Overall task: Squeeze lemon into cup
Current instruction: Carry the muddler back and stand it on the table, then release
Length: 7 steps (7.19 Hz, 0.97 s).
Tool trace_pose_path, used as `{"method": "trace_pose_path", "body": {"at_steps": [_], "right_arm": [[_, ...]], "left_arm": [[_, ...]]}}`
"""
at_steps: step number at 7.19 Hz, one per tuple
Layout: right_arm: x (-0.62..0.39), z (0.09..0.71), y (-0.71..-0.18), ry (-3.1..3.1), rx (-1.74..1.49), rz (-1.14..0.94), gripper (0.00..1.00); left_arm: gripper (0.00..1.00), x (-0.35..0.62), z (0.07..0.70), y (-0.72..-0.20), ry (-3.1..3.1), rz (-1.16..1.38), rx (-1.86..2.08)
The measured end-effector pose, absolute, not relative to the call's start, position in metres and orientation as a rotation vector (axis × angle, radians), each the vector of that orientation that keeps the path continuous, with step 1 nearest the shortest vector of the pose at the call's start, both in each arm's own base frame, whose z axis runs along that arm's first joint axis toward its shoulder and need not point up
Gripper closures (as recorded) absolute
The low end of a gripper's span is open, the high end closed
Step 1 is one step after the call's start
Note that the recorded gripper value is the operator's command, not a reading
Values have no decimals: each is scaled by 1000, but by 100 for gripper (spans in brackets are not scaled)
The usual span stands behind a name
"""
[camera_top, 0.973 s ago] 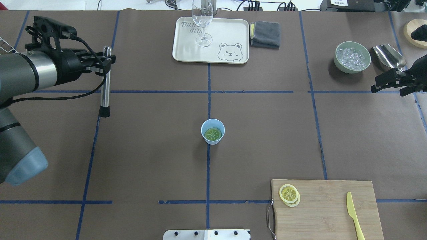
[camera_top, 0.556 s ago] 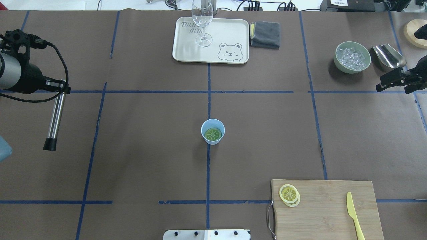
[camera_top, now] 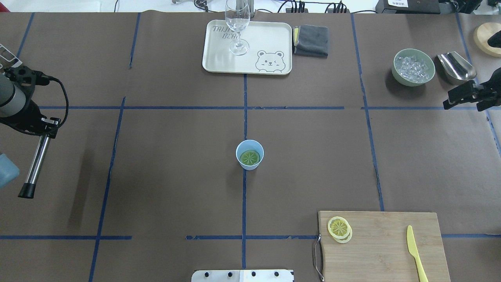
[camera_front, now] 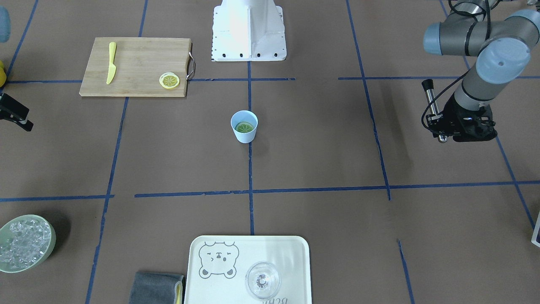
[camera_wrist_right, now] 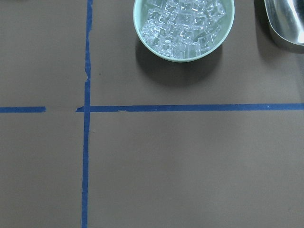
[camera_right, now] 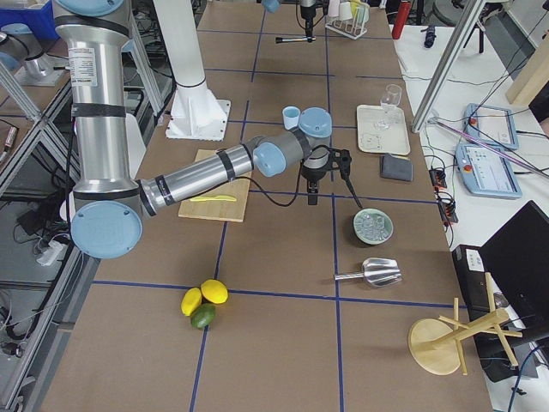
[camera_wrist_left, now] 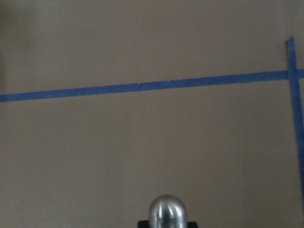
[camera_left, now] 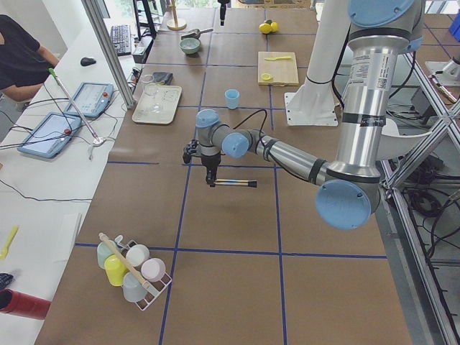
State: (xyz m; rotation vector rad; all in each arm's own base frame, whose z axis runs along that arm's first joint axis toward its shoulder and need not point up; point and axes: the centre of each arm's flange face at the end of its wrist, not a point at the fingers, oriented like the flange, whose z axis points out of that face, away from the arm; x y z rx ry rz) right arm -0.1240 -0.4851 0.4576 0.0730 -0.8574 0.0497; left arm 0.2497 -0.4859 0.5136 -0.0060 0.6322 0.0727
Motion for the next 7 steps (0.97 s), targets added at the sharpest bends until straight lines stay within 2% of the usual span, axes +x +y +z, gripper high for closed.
{"method": "trace_pose_path", "body": {"at_steps": [7], "right_arm": [[-124, 451, -484, -865, 76, 58, 0]], "left_arm": [[100, 268, 561, -493, 672, 76, -79]]}}
